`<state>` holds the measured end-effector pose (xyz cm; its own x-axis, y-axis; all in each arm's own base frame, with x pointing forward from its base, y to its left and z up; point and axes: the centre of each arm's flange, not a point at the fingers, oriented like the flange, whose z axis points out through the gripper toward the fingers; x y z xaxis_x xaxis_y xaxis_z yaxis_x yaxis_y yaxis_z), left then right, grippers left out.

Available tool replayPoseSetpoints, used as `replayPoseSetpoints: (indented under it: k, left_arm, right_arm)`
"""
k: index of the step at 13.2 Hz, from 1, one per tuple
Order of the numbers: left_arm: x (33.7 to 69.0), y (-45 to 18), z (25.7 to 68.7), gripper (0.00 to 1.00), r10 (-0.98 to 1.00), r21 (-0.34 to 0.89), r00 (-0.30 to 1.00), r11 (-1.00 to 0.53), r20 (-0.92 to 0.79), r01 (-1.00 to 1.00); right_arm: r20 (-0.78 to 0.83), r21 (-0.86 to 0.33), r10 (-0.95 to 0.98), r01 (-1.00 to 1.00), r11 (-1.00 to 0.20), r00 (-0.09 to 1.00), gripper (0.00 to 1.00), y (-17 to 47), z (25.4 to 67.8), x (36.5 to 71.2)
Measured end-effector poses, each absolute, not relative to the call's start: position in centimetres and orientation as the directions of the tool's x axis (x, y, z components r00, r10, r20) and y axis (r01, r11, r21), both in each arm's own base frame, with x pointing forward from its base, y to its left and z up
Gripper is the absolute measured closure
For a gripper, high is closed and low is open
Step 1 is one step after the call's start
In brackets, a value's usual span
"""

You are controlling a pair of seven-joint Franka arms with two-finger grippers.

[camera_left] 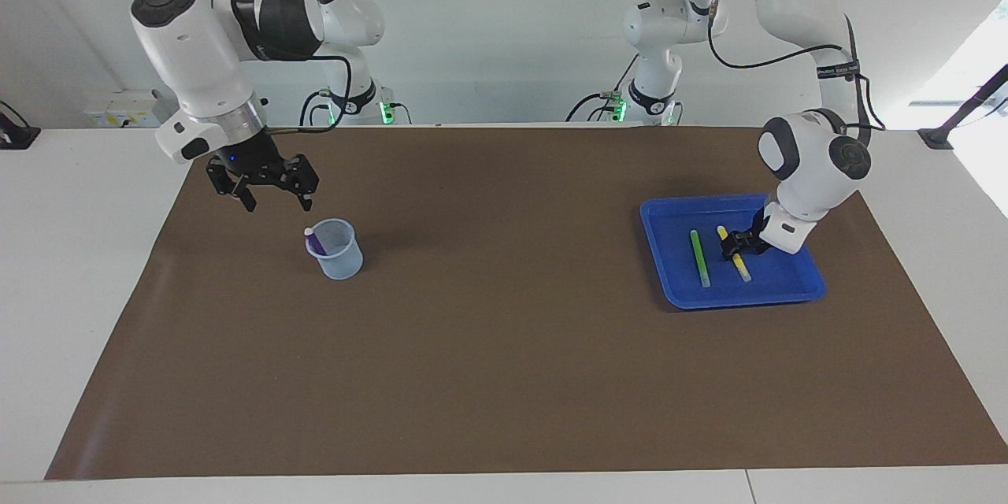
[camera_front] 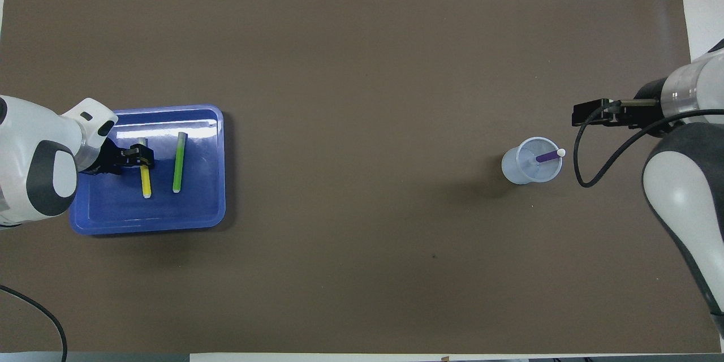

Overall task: Transfer and insert pens with both arms
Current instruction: 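Release the purple pen into the white cup with the right gripper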

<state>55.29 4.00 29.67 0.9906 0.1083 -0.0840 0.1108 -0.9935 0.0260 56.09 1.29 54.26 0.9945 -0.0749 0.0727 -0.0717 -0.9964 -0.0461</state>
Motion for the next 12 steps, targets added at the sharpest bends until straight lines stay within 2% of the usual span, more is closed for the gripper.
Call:
replayPoseSetpoints:
  k: [3,8,9,10,11,12]
  left_arm:
    - [55.4,3.9,29.8,0.26,0.102,0.025,0.992,-0.994,-0.080,0.104]
    - [55.5,3.6,29.9,0.33,0.094,0.024,0.993,-0.995,-0.075,0.096]
    - [55.5,3.6,29.9,0.42,0.091,0.023,0.993,-0.995,-0.075,0.093]
    - [55.5,3.6,29.9,0.42,0.089,0.021,0.993,-0.996,-0.075,0.091]
    - [55.6,3.5,30.0,0.53,0.088,0.020,0.993,-0.996,-0.073,0.089]
    - [55.7,3.4,30.1,0.68,0.084,0.020,0.994,-0.996,-0.069,0.086]
  right_arm:
    - [0.057,-0.051,-0.092,-0.089,-0.995,0.994,0.00,1.9,56.3,56.6]
    - [0.041,-0.035,-0.044,-0.043,-0.998,0.998,0.00,6.1,56.8,56.3]
    - [0.042,-0.027,-0.040,-0.039,-0.999,0.998,0.00,7.2,56.9,56.2]
    - [0.044,-0.023,-0.034,-0.033,-0.999,0.998,0.00,8.2,56.9,56.1]
    - [0.046,-0.022,-0.024,-0.023,-0.999,0.999,0.00,8.8,57.0,56.0]
    - [0.047,-0.022,-0.015,-0.014,-1.000,0.999,0.00,9.4,57.1,55.9]
